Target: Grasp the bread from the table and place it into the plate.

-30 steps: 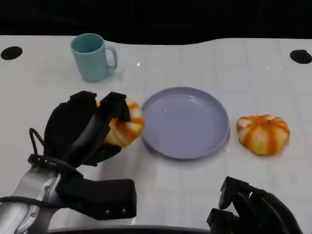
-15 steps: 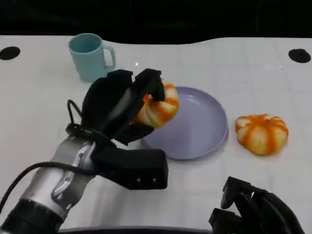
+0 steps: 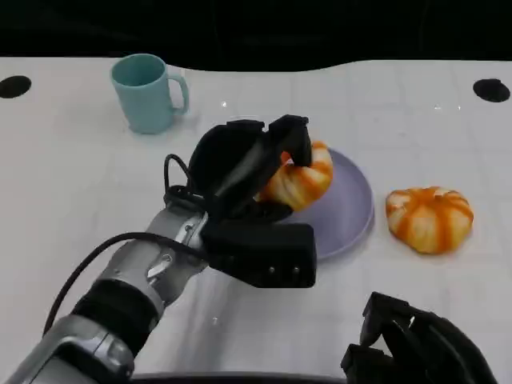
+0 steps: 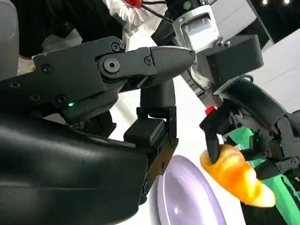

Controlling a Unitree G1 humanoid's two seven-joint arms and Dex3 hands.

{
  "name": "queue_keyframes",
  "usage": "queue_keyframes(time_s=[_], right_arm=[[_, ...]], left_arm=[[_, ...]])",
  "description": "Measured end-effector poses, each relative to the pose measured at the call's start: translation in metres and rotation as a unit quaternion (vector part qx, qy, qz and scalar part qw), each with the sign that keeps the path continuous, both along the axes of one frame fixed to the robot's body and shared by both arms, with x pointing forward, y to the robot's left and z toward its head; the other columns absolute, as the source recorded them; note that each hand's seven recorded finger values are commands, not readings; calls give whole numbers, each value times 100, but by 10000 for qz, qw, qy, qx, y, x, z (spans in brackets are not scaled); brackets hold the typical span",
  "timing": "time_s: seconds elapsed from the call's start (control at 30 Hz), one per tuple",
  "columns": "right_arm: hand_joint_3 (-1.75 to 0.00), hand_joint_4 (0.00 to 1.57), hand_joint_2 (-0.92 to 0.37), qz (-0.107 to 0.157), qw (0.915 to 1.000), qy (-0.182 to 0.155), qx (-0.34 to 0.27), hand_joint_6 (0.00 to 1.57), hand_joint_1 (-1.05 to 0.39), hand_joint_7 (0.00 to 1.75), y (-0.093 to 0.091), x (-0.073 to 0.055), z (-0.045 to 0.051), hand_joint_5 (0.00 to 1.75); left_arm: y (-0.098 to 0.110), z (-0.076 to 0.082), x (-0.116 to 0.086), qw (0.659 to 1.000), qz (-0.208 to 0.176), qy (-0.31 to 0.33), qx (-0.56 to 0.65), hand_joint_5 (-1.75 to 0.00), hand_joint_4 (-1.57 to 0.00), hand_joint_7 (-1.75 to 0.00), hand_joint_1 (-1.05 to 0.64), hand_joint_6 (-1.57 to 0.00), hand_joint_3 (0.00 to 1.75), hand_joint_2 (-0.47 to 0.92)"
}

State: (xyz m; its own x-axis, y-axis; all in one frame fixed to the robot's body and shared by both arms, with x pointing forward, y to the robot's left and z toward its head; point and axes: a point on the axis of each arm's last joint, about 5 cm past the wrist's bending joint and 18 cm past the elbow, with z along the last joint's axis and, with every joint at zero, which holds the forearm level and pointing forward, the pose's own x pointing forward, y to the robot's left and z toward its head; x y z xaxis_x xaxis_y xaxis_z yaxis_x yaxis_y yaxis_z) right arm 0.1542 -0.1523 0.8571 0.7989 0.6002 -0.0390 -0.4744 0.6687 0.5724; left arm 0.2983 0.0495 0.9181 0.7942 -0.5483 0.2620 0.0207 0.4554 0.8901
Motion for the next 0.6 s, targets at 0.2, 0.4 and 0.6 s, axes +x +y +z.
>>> queue_keyframes(time_s=[0.2,0.4,0.6], right_arm=[[-20,87,-92,12,10000,8,12,75,-74,141,10,-4,-2,160],[-21,88,-92,39,10000,-6,14,75,-74,141,20,-9,5,161],[-22,87,-92,42,10000,-13,32,75,-74,141,21,-9,9,161]], left_arm=[[-33,-12,18,9996,-60,209,198,-148,-58,-24,-29,-70,29,85],[-48,30,27,9970,-129,505,571,-108,-45,-1,-38,-50,8,92],[-35,167,45,9930,-169,691,946,-48,-7,0,-70,-18,20,92]])
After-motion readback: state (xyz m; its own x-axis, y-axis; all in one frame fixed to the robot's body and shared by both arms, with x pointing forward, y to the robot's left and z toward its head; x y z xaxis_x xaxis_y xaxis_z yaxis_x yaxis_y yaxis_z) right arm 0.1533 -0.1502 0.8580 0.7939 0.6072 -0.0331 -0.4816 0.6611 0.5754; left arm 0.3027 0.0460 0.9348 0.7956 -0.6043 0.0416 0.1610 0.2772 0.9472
